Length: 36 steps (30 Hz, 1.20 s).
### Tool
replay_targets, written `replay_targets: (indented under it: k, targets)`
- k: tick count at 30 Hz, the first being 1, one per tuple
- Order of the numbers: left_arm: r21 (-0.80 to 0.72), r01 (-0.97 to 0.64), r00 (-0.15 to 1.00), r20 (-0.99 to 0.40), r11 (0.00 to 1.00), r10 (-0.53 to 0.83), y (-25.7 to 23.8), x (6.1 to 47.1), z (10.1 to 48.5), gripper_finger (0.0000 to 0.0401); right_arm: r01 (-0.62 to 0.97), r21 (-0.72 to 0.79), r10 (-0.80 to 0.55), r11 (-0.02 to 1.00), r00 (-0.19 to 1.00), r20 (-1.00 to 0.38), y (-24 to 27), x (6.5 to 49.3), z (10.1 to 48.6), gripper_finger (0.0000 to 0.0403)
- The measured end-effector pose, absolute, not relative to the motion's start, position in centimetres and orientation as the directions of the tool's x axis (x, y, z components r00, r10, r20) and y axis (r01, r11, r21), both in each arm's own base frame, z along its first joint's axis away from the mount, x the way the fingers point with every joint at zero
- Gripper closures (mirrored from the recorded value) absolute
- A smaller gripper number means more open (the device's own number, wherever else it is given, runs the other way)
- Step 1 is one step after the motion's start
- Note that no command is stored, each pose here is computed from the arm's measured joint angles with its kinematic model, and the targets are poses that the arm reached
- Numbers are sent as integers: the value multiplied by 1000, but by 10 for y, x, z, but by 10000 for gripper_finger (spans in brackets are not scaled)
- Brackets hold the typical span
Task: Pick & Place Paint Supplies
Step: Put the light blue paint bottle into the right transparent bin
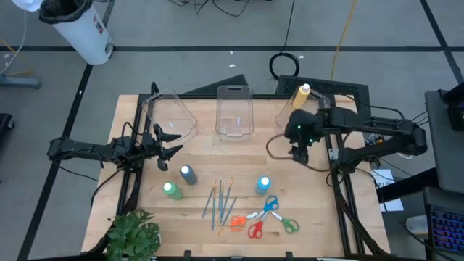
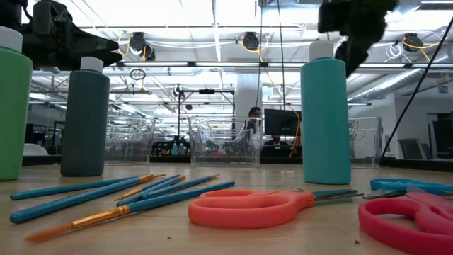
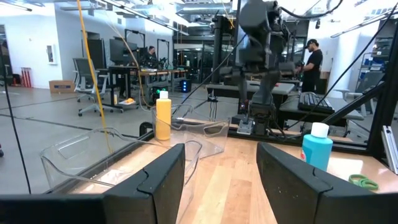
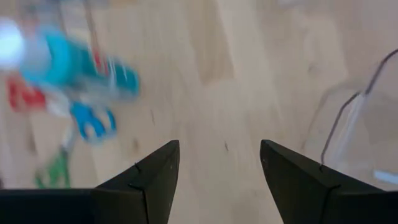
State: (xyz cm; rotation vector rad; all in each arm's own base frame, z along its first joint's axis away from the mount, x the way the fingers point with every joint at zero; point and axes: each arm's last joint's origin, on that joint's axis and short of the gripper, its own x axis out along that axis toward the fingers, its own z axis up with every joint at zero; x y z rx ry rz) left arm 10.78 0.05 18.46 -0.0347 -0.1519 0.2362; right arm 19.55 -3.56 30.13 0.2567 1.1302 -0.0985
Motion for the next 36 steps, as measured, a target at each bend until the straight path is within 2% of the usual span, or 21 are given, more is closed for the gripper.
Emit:
replay_targets:
  k: [9, 14, 18, 25, 33, 36]
  targets:
    - [-52, -230, 961, 146, 972, 236, 0, 108, 185, 194, 24, 116, 106, 993, 268, -958, -18, 190, 262, 188]
    - [-52, -231, 961, 146, 972, 236, 1, 108, 185, 194, -25, 117, 120, 993, 288, -950, -7, 193, 240, 188]
    - [-52, -231, 961, 146, 972, 236, 1, 108, 185, 194, -36, 130, 134, 991, 368, -920, 3, 200, 222, 188]
    - [-52, -231, 961, 146, 972, 236, 0, 108, 185, 194, -144, 122, 179, 982, 515, -838, 21, 206, 205, 188]
    - [-52, -231, 961, 146, 972, 236, 1, 108, 185, 194, -229, 84, 232, 970, 759, -609, 30, 201, 212, 188]
    - [-52, -231, 961, 146, 972, 236, 1, 108, 185, 194, -253, 43, 245, 966, 859, -450, 29, 196, 210, 188]
